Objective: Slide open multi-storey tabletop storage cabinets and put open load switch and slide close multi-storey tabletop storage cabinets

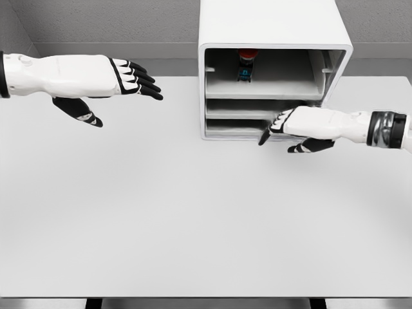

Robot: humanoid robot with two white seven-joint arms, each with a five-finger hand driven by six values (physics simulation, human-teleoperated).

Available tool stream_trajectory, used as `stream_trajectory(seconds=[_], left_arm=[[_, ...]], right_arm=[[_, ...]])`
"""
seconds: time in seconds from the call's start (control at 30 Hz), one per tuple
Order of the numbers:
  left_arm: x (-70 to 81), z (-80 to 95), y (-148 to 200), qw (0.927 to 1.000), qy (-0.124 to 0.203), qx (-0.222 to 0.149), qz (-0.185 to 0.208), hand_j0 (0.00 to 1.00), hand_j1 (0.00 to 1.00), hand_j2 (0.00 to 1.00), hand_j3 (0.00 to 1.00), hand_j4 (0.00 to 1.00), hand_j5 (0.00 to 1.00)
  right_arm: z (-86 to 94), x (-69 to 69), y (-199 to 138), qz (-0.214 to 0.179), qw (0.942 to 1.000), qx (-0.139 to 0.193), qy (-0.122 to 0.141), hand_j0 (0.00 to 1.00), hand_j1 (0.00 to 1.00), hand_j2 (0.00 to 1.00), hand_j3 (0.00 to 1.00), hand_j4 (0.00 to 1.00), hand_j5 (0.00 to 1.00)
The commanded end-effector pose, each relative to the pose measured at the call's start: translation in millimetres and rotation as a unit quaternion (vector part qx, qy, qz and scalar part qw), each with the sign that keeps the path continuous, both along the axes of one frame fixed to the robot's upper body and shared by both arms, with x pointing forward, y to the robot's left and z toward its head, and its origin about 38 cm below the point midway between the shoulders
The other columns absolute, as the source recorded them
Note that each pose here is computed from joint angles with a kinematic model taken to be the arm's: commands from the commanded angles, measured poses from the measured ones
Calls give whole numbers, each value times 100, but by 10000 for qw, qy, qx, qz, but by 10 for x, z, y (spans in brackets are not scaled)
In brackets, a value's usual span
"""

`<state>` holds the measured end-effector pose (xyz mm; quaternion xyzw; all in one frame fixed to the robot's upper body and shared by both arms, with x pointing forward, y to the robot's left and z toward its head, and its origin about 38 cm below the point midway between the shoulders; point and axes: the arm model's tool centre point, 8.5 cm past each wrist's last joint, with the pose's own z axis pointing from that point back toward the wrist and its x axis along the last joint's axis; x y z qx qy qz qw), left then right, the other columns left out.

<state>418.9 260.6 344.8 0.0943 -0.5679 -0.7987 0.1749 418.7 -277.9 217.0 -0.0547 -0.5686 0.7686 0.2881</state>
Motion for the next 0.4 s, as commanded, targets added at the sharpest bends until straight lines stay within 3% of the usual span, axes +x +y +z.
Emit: stream_trajectory(seconds=[0.0,0.13,0.37], left_arm=[[1,2,2,10000,15,-19,12,100,100,100,100,100,100],[1,2,2,10000,15,-19,12,100,100,100,100,100,100],[4,-6,6,10000,21,-13,22,100,100,100,100,100,100]], right_arm=[[514,-145,-13,172,9976,92,-666,100,100,100,100,100,100],[556,-280,-74,197,9971,45,-740,100,100,100,100,100,100],[512,-314,-43,249,9973,53,-692,100,100,100,100,100,100]])
